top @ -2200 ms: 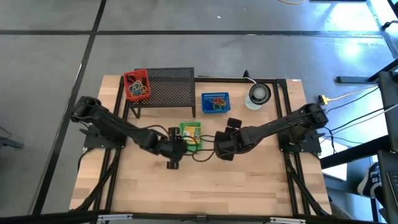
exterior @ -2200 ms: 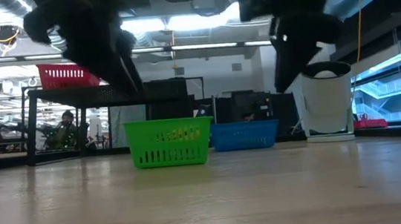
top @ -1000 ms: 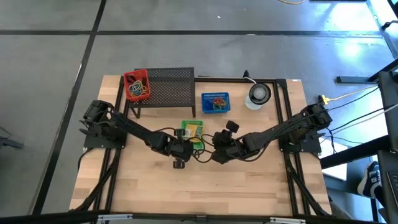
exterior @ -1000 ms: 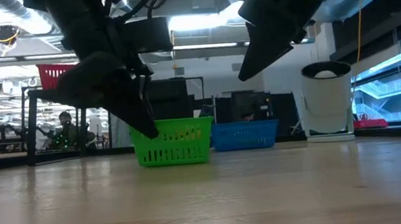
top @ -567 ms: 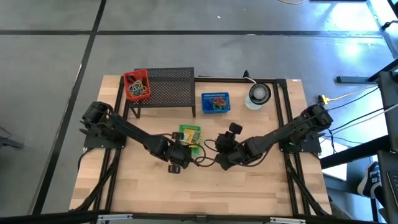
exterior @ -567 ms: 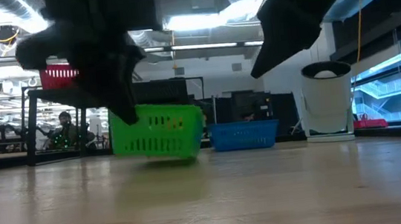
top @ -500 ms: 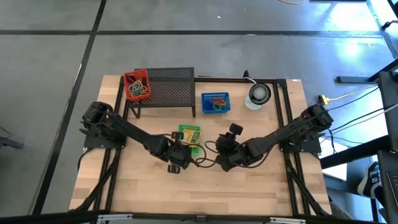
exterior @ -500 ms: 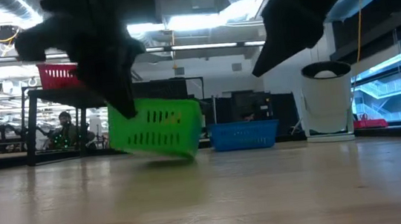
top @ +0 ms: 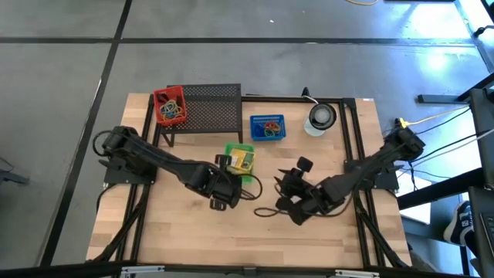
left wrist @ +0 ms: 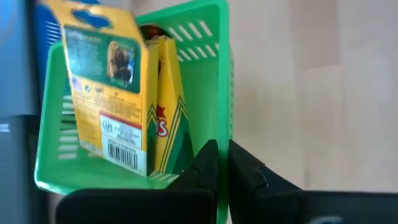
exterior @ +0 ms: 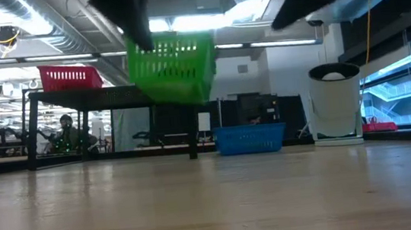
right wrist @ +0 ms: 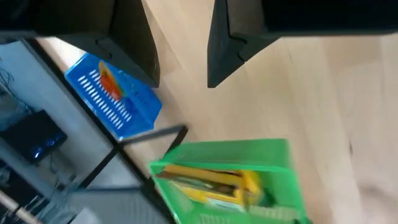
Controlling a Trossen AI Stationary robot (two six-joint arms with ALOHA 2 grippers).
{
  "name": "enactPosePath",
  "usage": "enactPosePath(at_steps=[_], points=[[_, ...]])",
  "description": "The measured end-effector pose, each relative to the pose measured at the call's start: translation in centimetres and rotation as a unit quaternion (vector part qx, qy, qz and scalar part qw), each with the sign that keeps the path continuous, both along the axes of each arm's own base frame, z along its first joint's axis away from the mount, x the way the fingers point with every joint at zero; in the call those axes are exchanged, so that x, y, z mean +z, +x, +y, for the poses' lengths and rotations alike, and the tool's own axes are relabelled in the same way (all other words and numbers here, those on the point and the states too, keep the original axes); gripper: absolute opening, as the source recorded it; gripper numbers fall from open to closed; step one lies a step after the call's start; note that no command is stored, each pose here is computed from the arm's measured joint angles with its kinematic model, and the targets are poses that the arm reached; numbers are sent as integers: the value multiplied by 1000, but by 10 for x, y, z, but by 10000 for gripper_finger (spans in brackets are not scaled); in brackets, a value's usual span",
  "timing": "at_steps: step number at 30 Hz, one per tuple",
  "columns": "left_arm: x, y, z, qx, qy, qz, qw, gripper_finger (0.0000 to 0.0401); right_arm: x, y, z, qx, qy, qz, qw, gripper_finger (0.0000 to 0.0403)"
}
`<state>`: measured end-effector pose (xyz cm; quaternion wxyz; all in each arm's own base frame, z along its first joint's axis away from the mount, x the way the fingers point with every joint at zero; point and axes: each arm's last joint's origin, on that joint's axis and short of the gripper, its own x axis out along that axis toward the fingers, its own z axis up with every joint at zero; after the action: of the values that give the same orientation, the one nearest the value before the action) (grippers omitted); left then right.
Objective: Pick & Place Office Desk Supplies
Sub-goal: Put the green basket on the shelf
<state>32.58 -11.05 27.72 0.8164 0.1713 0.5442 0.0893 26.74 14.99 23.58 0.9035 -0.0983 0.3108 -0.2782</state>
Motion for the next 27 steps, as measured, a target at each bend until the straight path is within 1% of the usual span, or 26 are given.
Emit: enactPosePath(at_steps=[3,7,10,12,15,17,19,21,24,27], points=[[20,-3,3,-3,32,-2,999,5,7,-9,9,3,-14,-31,999,135],[49,-11,16,1,56,-15,998,5,10,-16,18,10,-36,-49,998,135],[70,-22,35,5,71,-32,997,5,10,-17,19,13,-38,-51,998,135],[85,-33,51,15,71,-47,996,5,10,-17,19,12,-38,-51,998,135],[105,-55,78,52,65,-77,994,5,10,-17,19,12,-38,-51,998,135],[113,-68,95,66,72,-85,992,5,10,-17,18,11,-38,-50,998,135],[112,-81,108,69,76,-78,992,5,10,-17,18,11,-38,-50,998,135],[105,-89,119,77,74,-68,992,5,10,-16,18,11,-39,-49,998,135],[86,-100,134,95,63,-42,993,6,10,-16,18,10,-39,-49,998,135],[70,-102,145,100,64,-39,992,5,10,-16,17,8,-40,-50,998,135]])
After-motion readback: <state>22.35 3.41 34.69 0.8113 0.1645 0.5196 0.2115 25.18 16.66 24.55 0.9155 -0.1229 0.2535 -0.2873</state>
